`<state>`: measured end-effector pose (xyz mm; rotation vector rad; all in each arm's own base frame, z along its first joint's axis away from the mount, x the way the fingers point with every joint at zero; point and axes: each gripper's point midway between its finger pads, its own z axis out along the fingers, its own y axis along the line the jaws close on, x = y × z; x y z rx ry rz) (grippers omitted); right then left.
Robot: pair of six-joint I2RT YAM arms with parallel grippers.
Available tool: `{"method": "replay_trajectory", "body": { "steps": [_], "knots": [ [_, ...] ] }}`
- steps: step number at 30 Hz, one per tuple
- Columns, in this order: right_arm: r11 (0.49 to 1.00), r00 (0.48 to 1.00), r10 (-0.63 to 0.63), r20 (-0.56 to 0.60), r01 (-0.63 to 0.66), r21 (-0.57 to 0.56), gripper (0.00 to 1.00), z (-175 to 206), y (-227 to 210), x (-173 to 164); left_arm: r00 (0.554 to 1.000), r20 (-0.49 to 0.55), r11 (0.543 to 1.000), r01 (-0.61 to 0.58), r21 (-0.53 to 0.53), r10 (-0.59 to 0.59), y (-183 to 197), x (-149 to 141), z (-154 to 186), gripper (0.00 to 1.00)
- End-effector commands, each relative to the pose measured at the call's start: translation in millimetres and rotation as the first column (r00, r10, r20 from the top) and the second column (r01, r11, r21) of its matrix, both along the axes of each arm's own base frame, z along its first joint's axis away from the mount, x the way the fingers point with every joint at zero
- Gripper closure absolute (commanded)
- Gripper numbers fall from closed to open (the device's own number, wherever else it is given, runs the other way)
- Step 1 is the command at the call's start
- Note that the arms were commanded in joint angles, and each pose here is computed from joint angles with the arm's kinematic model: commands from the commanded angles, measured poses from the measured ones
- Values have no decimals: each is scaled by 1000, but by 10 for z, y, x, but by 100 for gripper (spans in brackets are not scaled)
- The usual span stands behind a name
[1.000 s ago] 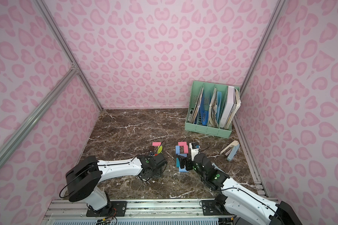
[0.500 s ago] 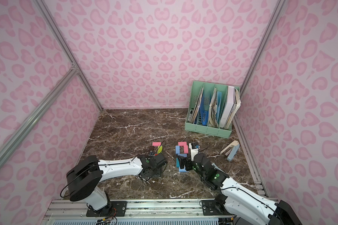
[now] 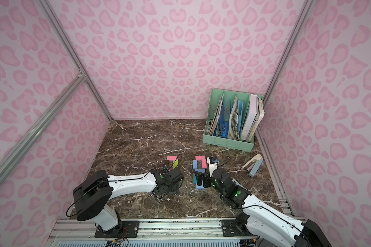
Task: Assemble the number 8 with building blocks
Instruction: Assemble the building block at the center of the board.
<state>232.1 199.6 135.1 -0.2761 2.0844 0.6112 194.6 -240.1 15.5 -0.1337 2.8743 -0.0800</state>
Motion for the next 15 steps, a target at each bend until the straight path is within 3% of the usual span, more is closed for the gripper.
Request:
{"method": "replay_trajectory", "body": {
  "steps": [1, 9, 15],
  "knots": [
    [1000, 1000, 4, 11, -4, 7, 2, 42, 14, 6, 999, -28, 1000, -16, -26, 15, -34, -37, -37, 11],
    [1000, 1000, 6, 16, -6, 5, 2, 58, 12, 4, 999, -17, 998, -30, -64, 29, -61, -36, 70, 4],
    [1000, 1000, 10, 26, -10, 8, 2, 111, 26, 18, 998, 50, 995, -35, -93, 40, -11, 21, 379, 1]
  ]
}}
